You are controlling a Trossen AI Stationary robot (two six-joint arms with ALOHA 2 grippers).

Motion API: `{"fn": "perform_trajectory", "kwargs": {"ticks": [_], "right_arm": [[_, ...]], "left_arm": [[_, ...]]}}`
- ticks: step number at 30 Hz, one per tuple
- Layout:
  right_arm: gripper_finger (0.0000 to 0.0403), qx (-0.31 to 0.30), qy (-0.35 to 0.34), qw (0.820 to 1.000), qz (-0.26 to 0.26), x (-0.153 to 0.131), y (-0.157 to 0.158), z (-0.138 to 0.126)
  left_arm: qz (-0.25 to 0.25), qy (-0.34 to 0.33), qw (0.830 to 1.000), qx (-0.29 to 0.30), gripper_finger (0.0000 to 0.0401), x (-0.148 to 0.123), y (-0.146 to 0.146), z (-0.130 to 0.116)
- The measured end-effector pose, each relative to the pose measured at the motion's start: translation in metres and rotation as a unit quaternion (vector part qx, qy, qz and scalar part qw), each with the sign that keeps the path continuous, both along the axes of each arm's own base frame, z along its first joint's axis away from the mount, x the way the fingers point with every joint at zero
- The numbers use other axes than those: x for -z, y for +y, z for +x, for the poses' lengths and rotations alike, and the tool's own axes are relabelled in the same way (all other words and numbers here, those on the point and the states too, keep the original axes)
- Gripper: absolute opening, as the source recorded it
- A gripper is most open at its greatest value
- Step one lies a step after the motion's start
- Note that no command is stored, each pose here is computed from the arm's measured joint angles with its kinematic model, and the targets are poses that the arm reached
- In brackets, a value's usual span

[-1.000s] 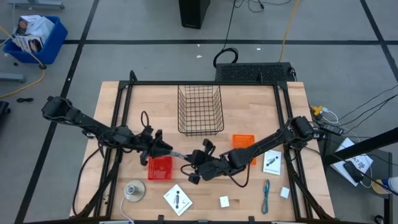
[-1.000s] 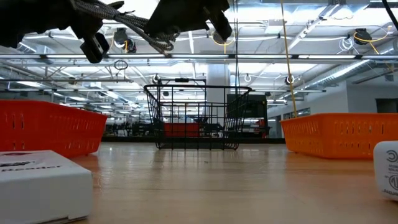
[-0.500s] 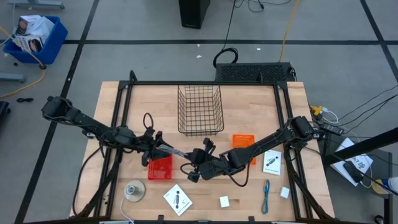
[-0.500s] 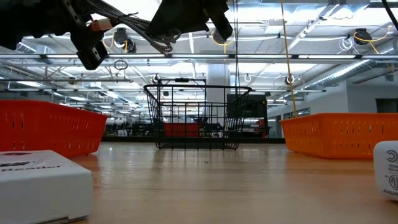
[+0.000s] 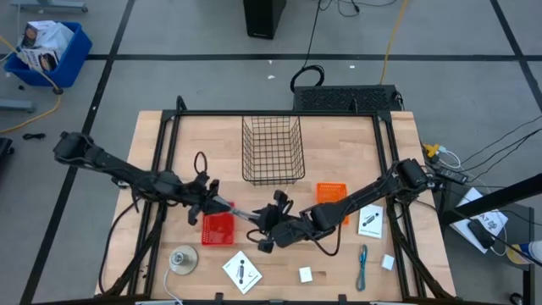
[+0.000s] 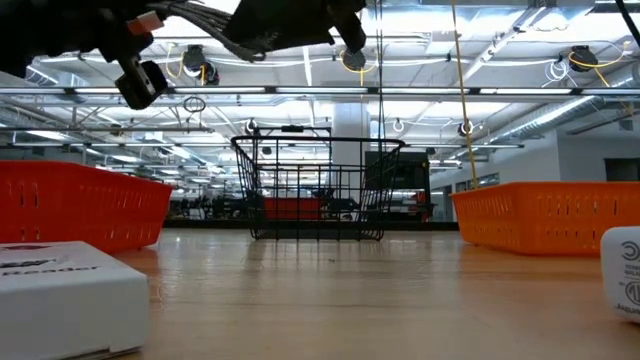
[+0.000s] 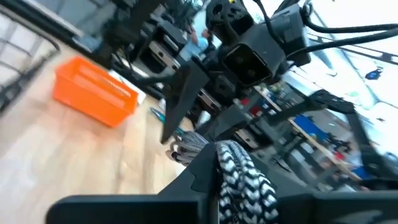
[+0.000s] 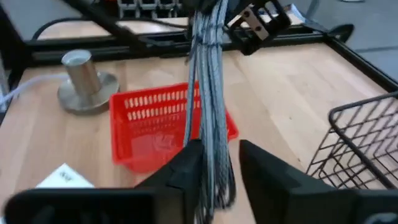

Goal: Pick and place items into bin
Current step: Put the white charger cable into the red bin

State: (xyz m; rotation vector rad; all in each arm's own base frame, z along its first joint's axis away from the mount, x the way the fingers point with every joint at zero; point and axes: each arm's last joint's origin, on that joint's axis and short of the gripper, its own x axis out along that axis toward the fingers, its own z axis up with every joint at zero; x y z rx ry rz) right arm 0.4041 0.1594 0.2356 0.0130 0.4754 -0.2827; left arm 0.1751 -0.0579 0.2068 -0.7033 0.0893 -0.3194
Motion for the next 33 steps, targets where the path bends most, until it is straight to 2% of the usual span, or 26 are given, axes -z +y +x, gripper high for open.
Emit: {"fn": "perform_trajectory", "kwargs": {"ticks": [6, 10, 14, 19, 23, 30, 33], "right_arm": [[0.0172, -0.043, 0.045, 0.997, -0.046, 0.001, 0.019, -0.016], [0.019, -0.04, 0.053, 0.997, -0.026, -0.011, 0.025, -0.031], [0.0189, -0.033, 0.062, 0.998, -0.005, -0.016, 0.031, -0.043], [0.0178, -0.042, 0.059, 0.997, -0.002, -0.016, 0.039, -0.047], [0.0171, -0.041, 0.061, 0.997, -0.002, -0.014, 0.038, -0.047], [0.0169, -0.041, 0.055, 0.998, 0.002, -0.002, 0.037, -0.049], [0.0169, -0.043, 0.04, 0.998, 0.01, 0.005, 0.037, -0.049]], "left_arm": [[-0.028, 0.016, 0.997, 0.063, 0.004, -0.009, 0.003, -0.017], [-0.041, 0.068, 0.994, 0.078, 0.0018, -0.005, 0.005, -0.029], [-0.052, 0.147, 0.985, 0.071, 0.0011, 0.006, 0.008, -0.038], [-0.049, 0.224, 0.973, 0.033, 0.0045, 0.019, 0.012, -0.044], [-0.049, 0.233, 0.97, 0.044, 0.0051, 0.021, 0.011, -0.045], [-0.065, 0.228, 0.969, 0.075, 0.001, 0.017, 0.011, -0.048], [-0.066, 0.239, 0.967, 0.06, 0.002, 0.019, 0.012, -0.05]]}}
